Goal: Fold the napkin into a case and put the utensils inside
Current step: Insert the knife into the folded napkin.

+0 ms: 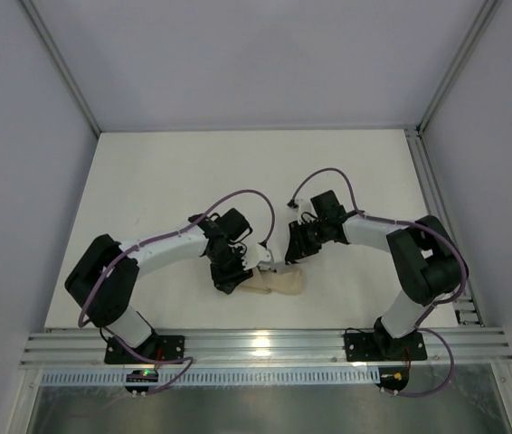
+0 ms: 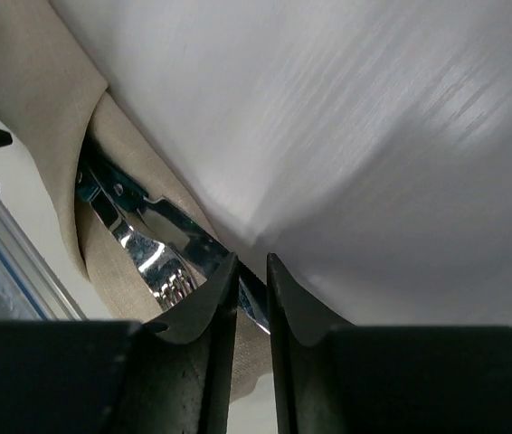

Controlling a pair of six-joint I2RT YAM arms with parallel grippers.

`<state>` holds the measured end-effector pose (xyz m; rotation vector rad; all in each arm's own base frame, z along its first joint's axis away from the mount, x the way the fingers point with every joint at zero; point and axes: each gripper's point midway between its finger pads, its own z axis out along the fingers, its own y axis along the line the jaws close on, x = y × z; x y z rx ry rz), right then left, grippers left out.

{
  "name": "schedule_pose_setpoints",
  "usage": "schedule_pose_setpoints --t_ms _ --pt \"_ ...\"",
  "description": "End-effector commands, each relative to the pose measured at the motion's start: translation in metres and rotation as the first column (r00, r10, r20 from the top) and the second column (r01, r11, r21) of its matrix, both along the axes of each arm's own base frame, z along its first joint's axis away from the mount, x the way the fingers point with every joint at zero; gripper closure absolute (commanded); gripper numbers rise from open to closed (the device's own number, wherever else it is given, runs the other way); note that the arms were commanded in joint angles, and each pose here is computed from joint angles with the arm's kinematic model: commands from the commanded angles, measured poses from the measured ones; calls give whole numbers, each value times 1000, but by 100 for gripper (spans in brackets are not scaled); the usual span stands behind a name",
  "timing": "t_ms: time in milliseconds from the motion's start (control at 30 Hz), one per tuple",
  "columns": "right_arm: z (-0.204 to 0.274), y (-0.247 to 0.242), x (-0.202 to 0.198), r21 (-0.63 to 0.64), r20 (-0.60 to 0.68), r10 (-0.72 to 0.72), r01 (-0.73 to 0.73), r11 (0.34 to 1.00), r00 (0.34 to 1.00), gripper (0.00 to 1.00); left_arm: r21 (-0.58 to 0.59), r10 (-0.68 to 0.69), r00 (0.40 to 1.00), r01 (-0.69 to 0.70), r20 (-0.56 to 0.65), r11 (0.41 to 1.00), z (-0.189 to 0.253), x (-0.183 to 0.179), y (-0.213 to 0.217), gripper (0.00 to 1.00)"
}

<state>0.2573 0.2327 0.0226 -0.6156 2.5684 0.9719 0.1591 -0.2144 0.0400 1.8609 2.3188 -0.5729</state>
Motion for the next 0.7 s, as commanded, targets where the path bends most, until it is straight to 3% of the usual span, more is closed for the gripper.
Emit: schedule_pose_setpoints --t_ms 0,333,433,467,567,667 --pt "20 1 -12 25 47 38 -39 999 998 78 -6 -11 1000 11 6 1000 -7 3 -2 60" --pt "62 -9 -25 -10 165 18 -16 1000 986 80 -22 -24 1000 24 -8 999 -6 0 -4 63" --pt "65 -19 -23 -53 179 -41 51 997 983 69 -73 -25 1000 24 -18 997 11 -1 -10 62" --pt "62 -24 -26 -76 170 -49 63 995 984 61 -83 -6 1000 4 -25 997 15 2 -8 62" --pt "61 -27 -32 -74 160 -65 77 994 985 55 -115 89 996 -89 -12 989 28 21 -2 60" --pt "55 -27 -36 -65 134 -98 108 992 986 52 -75 142 990 -140 16 987 22 32 11 57"
